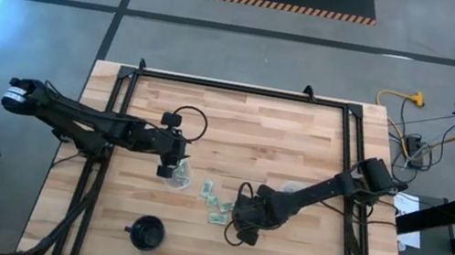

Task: Pick and place Stevia / Truvia into bins
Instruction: Put the stevia packet into the round transparent container

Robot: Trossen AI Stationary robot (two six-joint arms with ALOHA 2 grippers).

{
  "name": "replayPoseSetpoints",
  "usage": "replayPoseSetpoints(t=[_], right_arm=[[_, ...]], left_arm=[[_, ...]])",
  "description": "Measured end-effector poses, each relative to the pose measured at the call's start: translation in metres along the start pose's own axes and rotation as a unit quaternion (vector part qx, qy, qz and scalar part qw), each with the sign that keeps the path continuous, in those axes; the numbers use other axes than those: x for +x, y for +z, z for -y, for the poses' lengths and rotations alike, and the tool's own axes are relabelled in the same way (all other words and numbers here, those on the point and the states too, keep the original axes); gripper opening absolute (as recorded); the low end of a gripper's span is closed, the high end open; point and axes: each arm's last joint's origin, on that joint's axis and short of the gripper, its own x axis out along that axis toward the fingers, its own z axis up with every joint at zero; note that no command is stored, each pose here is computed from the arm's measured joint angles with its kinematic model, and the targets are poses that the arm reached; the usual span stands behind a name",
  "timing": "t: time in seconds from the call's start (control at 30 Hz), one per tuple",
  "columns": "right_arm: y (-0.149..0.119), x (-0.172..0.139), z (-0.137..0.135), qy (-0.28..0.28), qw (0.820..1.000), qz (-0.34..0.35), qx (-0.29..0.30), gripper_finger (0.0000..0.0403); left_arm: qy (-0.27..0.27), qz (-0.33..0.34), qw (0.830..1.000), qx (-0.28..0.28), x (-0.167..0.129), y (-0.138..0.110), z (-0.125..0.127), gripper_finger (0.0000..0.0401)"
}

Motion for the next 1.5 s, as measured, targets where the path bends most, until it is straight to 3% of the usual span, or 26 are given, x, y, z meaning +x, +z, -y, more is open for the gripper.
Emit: replayPoseSetpoints(t=[0.57,1.0,1.5], right_arm=[[-0.002,-0.01,0.003,0.001,1.0,0.0,-0.028,0.0014],[-0.005,-0.051,0.014,0.005,1.0,0.011,-0.025,0.0009],[-0.037,-0.098,0.053,-0.085,0.995,-0.031,0.029,0.0009]], left_arm=[[0.0,-0.001,1.0,-0.001,0.0,0.0,0.0,0.017],[0.0,-0.001,1.0,-0.001,0.001,-0.001,0.0,0.017],[0.0,-0.002,1.0,0.0,0.001,-0.001,0.0,0.017]])
